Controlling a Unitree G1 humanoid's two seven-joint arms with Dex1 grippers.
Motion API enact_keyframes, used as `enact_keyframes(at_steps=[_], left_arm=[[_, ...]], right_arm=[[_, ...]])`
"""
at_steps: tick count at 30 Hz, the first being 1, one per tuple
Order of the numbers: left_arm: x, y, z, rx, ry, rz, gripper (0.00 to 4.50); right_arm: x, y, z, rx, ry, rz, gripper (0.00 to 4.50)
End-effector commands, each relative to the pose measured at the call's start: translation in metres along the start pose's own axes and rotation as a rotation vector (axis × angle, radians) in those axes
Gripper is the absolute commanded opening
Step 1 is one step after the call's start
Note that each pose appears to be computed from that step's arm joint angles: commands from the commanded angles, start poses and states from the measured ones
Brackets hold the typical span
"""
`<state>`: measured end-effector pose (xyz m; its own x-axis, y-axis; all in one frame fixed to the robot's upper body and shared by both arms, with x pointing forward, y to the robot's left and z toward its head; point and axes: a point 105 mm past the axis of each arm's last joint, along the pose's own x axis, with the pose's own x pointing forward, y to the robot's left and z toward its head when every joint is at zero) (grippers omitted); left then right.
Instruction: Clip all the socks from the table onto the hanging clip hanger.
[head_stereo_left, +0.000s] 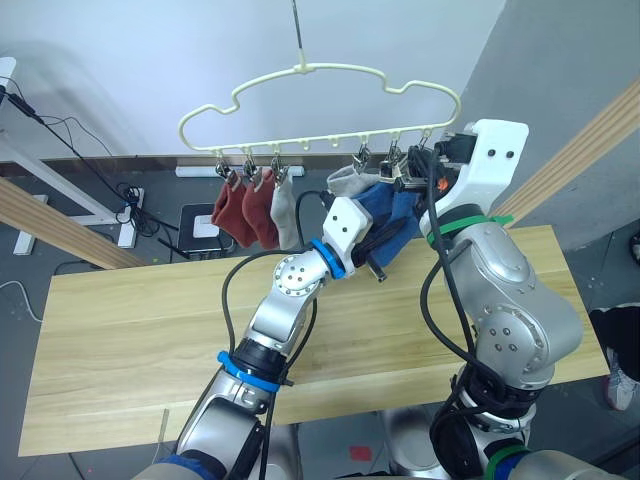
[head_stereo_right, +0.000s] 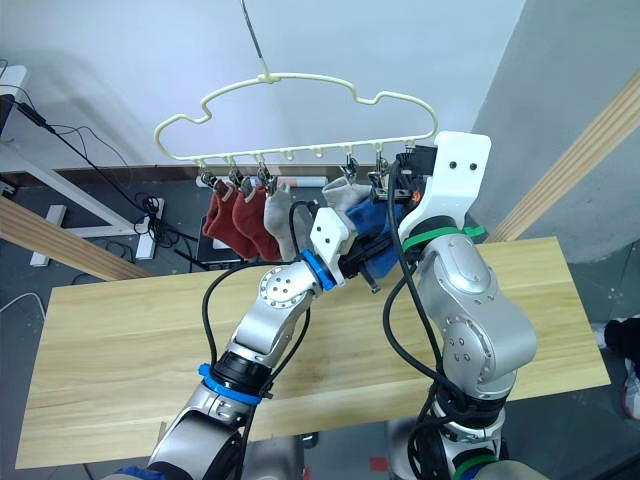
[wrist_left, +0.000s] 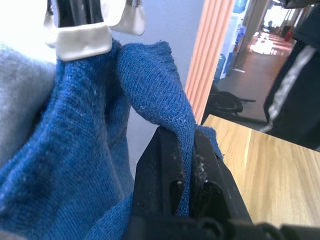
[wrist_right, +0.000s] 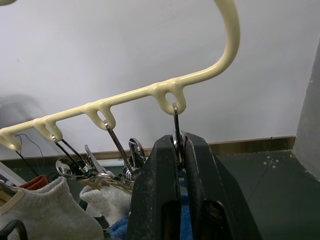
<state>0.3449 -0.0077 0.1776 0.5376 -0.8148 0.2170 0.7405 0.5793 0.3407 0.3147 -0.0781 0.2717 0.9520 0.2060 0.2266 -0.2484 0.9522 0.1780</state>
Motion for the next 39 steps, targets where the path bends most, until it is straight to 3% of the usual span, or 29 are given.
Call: enact_keyframes(at_steps=[1,15,35,39], left_arm=[[0.001,0.001,0.014,-0.001,-0.064,0.009,0.02],[0.002,0.002,0.022,-0.087,-0.110,0.032,0.02],[0.007,0.001,0.032,-0.072,-0.131,0.019,0.02],[0.007,0.001,0.031,-0.071,-0.128,0.022,0.00]], right_arm=[[-0.005,0.000,0.012,-0.007,-0.057,-0.005,0.00],[-0.006,-0.003,0.013,-0.045,-0.067,-0.015,0.00],[-0.008,0.000,0.007,-0.063,-0.051,0.002,0.00],[-0.009,-0.003,0.008,-0.065,-0.059,-0.017,1.34]])
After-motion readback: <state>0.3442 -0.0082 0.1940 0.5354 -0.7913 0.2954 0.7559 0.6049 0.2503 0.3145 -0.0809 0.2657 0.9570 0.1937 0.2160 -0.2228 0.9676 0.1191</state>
